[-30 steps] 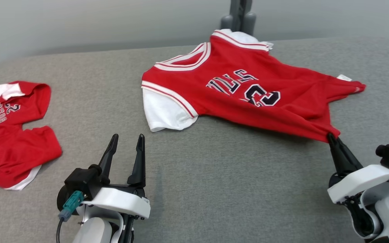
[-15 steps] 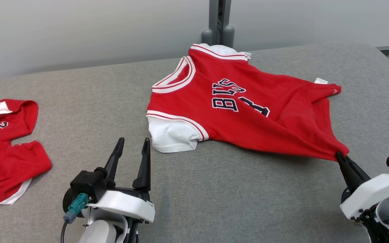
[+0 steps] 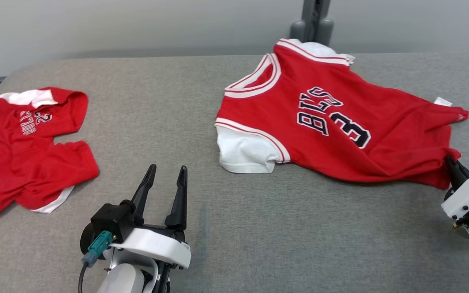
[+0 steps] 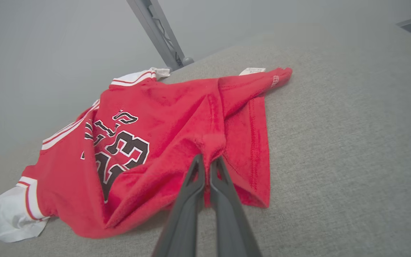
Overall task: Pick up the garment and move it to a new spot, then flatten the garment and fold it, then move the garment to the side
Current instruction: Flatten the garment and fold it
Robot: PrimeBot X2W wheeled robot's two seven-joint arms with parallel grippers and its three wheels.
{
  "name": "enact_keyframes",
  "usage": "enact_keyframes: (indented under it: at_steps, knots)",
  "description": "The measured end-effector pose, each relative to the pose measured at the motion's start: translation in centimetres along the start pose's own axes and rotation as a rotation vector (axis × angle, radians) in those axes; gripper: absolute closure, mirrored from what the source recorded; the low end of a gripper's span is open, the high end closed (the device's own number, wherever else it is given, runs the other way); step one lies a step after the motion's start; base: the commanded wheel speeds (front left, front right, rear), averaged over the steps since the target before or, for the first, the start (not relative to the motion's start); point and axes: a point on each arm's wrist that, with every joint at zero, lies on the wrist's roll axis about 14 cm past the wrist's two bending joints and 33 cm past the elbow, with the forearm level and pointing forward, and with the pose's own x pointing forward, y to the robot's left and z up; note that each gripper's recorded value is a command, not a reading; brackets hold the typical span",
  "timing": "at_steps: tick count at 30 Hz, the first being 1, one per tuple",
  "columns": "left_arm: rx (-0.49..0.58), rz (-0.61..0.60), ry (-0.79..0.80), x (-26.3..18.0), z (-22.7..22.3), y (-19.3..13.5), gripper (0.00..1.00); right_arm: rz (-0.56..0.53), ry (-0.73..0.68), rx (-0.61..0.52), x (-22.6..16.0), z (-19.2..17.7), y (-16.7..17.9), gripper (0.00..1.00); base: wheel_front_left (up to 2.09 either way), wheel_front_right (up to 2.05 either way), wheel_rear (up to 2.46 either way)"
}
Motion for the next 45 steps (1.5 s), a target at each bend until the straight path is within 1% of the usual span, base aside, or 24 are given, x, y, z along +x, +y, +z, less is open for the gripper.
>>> enact_keyframes:
  at_steps: [1,2,3,8,13,19,26,32,40,45]
  knots:
    - [0.002,0.010,0.002,-0.1,-0.1,0.3,0.00,-0.006,0.015,0.001,0.5,-0.4,-0.1,0.70,0.00,0.00,0.00]
    - [0.003,0.019,0.004,-0.2,-0.1,0.6,0.00,-0.014,0.032,-0.005,0.9,-0.9,-0.3,0.55,0.00,0.00,0.00]
    - [0.004,0.025,0.005,-0.3,-0.1,0.9,0.00,-0.023,0.043,-0.010,1.2,-1.2,-0.5,0.00,0.00,0.00,0.00]
    - [0.008,0.045,0.009,-0.5,-0.3,1.6,0.00,-0.061,0.046,-0.028,2.6,-1.9,-1.4,0.00,0.00,0.00,0.00]
    - [0.012,0.036,0.012,-0.3,-0.4,1.3,0.00,-0.084,0.055,-0.128,2.6,-2.8,-2.1,0.00,0.00,0.00,0.00]
    - [0.013,-0.005,0.014,0.6,-0.6,0.0,0.00,-0.036,-0.114,-0.141,2.2,0.0,-0.5,0.00,0.00,0.00,0.00]
    - [0.010,-0.064,0.025,1.9,-1.2,-2.0,0.00,0.023,-0.299,-0.129,-1.2,1.9,0.6,0.00,0.00,0.00,0.00]
    - [0.004,-0.107,0.053,3.1,-2.3,-3.5,0.00,0.021,-0.410,-0.093,-4.8,2.5,0.3,0.00,0.00,0.00,0.00]
    - [0.035,-0.118,0.132,4.3,-5.2,-3.9,0.00,0.014,-0.472,-0.073,-7.4,2.7,0.5,0.00,0.00,0.00,0.00]
    - [0.067,-0.099,0.262,4.6,-9.0,-3.2,0.00,-0.020,-0.496,-0.069,-8.1,3.1,-0.5,0.00,0.00,0.00,0.00]
